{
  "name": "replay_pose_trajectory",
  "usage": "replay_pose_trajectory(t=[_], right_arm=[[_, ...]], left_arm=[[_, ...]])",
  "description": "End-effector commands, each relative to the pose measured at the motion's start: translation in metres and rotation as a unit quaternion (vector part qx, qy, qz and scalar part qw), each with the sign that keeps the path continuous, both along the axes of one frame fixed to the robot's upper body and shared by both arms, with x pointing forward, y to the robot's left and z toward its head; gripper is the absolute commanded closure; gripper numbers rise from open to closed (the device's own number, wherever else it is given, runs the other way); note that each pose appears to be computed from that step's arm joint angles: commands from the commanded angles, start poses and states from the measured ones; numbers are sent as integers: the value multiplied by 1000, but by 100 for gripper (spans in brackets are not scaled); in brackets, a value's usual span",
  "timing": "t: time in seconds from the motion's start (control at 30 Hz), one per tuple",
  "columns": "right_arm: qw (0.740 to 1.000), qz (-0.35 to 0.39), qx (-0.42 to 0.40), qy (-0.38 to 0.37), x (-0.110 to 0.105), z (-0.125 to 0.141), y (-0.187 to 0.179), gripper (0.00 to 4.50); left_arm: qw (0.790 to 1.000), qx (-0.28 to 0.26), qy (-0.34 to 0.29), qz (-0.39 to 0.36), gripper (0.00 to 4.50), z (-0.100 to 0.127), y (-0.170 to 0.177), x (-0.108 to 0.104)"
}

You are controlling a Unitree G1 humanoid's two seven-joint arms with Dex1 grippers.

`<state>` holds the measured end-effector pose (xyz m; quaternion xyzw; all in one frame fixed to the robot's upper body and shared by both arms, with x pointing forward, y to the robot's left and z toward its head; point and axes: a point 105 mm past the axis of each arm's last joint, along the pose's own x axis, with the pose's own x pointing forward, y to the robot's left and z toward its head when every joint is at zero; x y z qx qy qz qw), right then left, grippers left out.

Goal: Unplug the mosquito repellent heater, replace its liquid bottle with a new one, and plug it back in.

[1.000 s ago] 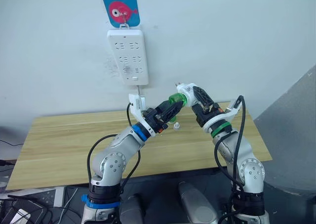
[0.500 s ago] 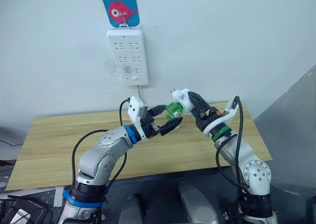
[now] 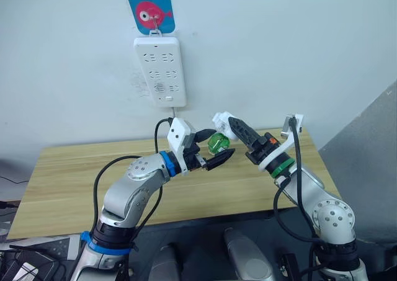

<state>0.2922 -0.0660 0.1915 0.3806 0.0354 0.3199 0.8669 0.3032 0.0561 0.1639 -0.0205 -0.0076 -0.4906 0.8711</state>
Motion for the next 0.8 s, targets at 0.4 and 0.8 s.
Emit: replay_pose_trajectory(t=[0.4, 0.8], right_arm=[[996, 32, -30, -73, -13, 18, 10, 151], [984, 65, -106, -128, -23, 16, 19, 0]], left_arm=[[999, 28, 27, -10, 223, -10, 4, -6], [999, -22, 28, -4, 223, -7, 6, -5]])
